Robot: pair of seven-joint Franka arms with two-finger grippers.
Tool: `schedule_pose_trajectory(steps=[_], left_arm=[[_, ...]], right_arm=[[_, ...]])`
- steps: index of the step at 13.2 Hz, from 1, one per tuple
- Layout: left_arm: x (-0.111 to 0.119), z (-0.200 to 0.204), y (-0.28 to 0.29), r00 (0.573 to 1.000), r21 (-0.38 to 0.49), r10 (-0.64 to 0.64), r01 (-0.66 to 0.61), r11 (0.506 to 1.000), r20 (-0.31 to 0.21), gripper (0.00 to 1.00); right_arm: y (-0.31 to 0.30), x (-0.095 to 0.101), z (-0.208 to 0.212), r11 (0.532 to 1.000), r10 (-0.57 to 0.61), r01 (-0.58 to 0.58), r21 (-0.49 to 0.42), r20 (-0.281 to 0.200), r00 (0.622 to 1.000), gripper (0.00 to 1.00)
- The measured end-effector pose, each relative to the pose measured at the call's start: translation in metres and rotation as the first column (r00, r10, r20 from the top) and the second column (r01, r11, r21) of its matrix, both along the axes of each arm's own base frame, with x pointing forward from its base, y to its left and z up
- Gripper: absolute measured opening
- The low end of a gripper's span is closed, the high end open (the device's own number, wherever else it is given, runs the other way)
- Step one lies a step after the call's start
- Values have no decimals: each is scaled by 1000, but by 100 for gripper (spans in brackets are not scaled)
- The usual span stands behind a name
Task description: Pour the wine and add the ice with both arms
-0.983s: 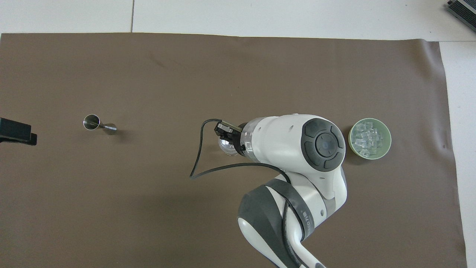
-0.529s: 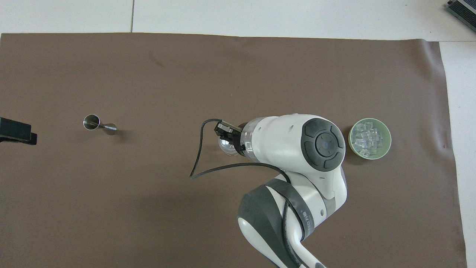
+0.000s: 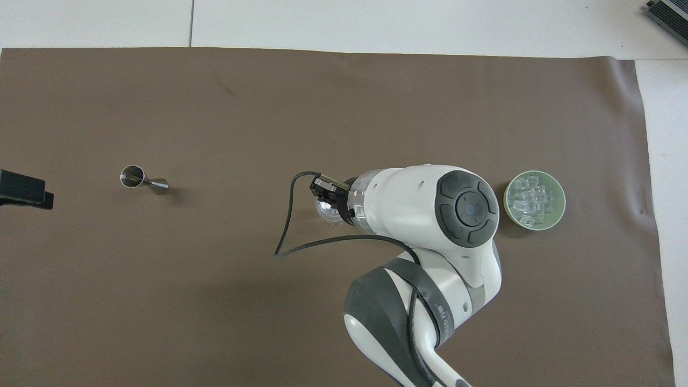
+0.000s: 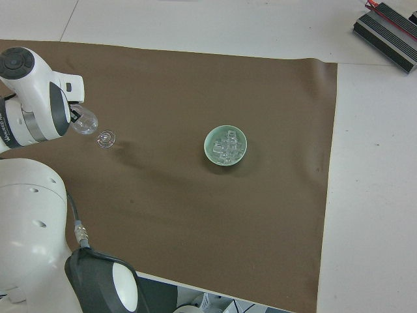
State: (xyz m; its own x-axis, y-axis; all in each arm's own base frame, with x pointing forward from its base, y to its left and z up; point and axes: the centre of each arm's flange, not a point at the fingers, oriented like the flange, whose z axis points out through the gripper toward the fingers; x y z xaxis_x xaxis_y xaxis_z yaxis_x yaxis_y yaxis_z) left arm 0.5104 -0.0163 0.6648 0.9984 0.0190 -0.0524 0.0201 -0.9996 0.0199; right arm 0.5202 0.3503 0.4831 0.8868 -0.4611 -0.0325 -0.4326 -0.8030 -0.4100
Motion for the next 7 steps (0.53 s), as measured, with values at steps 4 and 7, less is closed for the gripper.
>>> schedule_pose_trajectory(steps=[4, 7], left_arm=[[0, 0, 0, 1000, 0, 0, 0, 1000, 1, 100], [0, 1, 0, 1000, 0, 0, 0, 1000, 5, 100]], right_arm=[[0, 0, 0, 1000, 0, 0, 0, 0, 1000, 37], [0, 0, 0, 1000, -1, 1, 0, 0, 1000, 43]])
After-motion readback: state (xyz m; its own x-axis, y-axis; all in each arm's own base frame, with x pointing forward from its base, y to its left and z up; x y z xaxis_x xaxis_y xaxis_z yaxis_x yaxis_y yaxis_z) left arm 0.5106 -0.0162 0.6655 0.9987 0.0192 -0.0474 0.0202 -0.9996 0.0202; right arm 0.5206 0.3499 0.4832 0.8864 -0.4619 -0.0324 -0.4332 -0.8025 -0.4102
